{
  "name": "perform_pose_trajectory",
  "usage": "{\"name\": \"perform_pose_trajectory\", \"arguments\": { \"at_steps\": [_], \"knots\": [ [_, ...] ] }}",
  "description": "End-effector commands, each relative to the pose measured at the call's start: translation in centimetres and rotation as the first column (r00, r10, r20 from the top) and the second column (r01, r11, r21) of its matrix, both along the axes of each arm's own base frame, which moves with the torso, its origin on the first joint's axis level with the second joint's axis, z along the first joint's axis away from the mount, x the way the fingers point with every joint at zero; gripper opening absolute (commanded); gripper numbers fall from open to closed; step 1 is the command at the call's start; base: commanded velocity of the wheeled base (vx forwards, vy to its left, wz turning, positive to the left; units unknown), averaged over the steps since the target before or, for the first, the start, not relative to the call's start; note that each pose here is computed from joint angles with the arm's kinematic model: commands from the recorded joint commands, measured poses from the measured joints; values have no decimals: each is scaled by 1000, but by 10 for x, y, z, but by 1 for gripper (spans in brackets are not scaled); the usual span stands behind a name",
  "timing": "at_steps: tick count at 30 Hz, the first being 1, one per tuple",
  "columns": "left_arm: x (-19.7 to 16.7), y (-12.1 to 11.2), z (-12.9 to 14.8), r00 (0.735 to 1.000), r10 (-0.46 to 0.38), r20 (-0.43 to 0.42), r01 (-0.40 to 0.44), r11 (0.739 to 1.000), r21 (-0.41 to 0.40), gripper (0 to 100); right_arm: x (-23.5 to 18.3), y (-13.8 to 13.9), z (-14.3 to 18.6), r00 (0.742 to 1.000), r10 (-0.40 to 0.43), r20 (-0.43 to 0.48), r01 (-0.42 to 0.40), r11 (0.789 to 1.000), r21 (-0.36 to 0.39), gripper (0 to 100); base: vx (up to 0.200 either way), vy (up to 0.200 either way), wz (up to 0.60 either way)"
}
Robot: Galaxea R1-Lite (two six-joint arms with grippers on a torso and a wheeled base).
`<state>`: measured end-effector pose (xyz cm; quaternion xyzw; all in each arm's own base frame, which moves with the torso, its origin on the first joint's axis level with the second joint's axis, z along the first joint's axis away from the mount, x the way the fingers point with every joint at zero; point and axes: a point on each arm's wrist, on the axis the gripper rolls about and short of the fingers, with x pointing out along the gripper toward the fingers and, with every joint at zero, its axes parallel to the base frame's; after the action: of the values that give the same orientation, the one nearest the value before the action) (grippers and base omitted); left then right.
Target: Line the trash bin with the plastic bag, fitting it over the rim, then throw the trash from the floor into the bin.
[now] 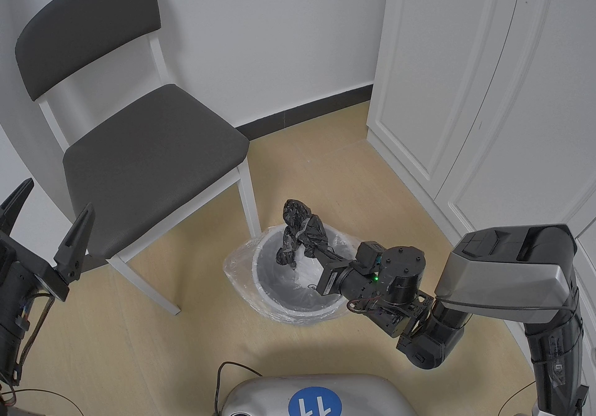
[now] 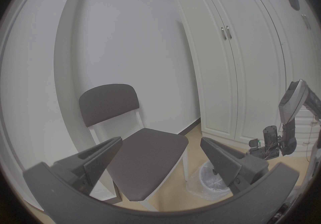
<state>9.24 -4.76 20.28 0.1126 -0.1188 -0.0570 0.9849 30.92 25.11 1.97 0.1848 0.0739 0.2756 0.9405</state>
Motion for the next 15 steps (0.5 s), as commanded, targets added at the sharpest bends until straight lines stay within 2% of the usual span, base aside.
{"name": "perform_pose_trajectory", "arguments": {
  "at_steps": [1,6,15],
  "knots": [
    [1,-1,-1,1000,-1,-7,1,1000,5,100,2,2,-9,1000,2,-1,-2,1000,0,0,0,0,0],
    [1,-1,0,1000,-1,-3,1,1000,2,100,1,10,-20,999,16,-31,-16,1000,16,0,0,0,0],
    [1,-1,-1,1000,-2,-5,2,1000,3,100,26,16,-36,998,-59,-30,61,994,87,0,0,0,0]
  ]
}}
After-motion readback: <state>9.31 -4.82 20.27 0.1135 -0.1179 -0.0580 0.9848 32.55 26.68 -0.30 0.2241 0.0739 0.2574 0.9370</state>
